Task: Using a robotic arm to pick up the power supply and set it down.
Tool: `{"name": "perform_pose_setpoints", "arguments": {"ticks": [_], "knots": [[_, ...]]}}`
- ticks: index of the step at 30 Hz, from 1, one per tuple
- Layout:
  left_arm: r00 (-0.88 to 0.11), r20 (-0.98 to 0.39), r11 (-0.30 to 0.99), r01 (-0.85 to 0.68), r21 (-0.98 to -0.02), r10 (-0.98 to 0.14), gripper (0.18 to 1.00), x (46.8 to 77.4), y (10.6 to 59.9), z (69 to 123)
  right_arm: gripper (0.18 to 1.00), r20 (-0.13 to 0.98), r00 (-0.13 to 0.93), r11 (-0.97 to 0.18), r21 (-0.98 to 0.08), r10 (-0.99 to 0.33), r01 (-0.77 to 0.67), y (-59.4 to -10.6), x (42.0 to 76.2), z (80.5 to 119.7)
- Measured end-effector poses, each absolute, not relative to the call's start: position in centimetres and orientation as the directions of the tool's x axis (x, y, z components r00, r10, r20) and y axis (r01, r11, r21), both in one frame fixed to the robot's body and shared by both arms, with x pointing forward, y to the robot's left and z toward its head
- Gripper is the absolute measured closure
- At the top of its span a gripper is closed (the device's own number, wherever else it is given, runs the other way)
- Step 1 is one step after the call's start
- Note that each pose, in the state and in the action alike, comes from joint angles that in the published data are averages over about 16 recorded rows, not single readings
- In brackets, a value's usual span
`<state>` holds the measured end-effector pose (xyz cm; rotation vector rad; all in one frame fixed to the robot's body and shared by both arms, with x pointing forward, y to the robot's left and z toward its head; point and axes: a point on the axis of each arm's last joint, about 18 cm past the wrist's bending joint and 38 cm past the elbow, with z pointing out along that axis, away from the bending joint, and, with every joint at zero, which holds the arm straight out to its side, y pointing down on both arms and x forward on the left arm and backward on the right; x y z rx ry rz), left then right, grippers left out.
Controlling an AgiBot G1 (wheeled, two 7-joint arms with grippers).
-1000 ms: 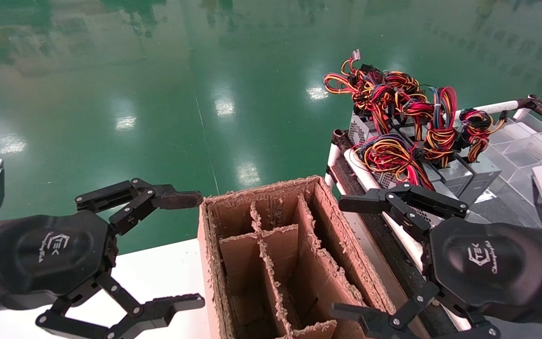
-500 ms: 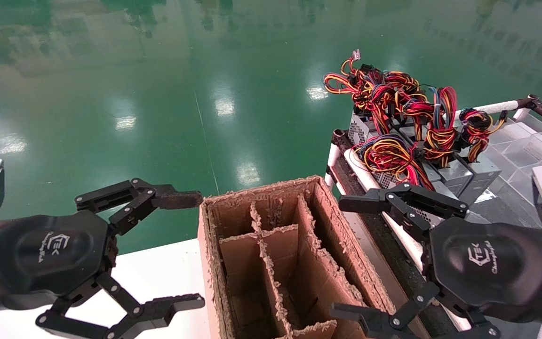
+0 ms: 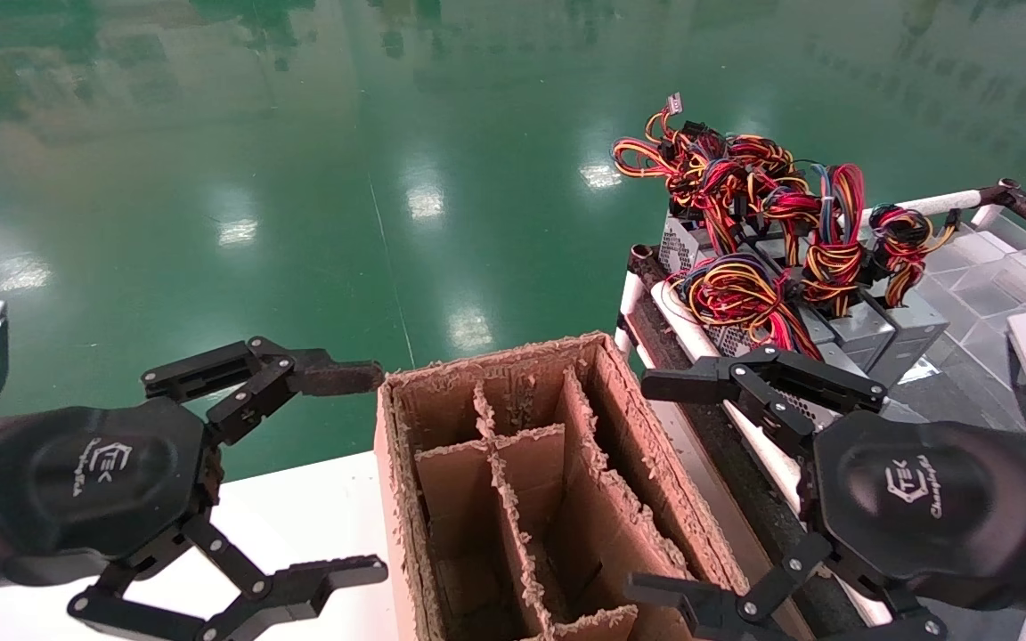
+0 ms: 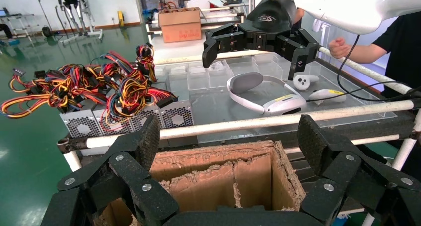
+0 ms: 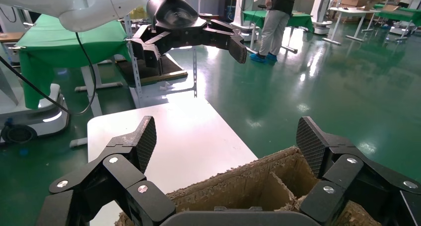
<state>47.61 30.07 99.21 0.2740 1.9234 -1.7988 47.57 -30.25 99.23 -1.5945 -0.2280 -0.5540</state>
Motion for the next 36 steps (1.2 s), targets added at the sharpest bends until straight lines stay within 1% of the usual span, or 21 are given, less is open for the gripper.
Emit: {"name": "perform_pose_setpoints", "arguments": {"ticks": [36], "knots": [[-0.860, -0.477, 0.112, 0.463, -0.879, -0.181, 0.184, 47.61, 30.07, 99.21, 0.178, 0.477, 0.860, -0.112, -0.879, -0.180, 0.464, -30.25, 47.57, 99.23]]}}
